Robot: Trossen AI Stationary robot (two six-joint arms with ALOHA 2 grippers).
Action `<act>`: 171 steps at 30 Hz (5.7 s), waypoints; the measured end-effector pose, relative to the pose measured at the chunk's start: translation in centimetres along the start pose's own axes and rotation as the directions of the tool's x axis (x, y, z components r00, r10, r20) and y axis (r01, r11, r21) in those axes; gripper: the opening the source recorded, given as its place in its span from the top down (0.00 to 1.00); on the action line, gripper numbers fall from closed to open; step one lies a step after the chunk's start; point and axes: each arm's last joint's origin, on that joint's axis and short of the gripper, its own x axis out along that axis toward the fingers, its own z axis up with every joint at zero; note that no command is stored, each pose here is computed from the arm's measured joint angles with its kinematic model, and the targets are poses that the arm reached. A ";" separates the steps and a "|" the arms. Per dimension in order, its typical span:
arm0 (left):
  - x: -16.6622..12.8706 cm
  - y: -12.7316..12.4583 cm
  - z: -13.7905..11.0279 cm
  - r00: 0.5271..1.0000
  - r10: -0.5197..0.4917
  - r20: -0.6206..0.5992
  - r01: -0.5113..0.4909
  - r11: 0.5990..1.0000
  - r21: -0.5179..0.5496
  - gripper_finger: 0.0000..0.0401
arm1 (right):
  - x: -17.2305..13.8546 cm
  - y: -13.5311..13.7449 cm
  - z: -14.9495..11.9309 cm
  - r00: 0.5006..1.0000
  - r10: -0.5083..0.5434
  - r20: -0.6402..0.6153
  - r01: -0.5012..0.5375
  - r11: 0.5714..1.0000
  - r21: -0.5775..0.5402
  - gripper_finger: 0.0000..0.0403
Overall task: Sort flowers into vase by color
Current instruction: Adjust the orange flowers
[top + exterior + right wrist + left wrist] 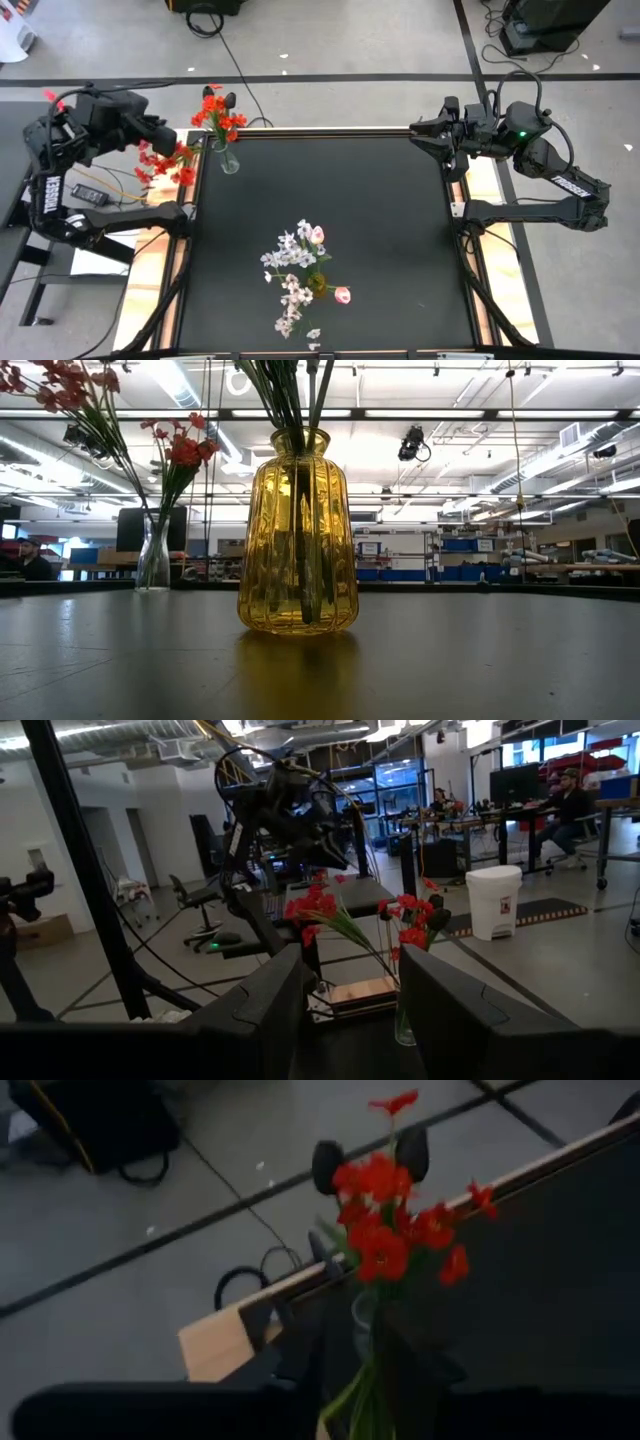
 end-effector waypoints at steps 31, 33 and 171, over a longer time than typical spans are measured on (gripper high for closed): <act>0.6 -5.3 1.1 0.483 -0.824 -0.296 0.875 0.469 0.122 0.99 | 0.0 0.0 0.0 1.000 0.000 0.000 0.000 1.000 0.000 0.56; 0.8 -5.7 1.1 0.517 -0.798 -0.311 0.856 0.469 0.219 0.99 | 0.0 0.0 0.0 1.000 0.000 0.000 0.000 1.000 0.000 0.56; 5.4 -0.8 -11.2 0.998 -0.043 0.053 0.013 0.885 0.465 0.99 | 0.0 0.0 0.0 1.000 0.000 0.000 0.000 1.000 0.000 0.56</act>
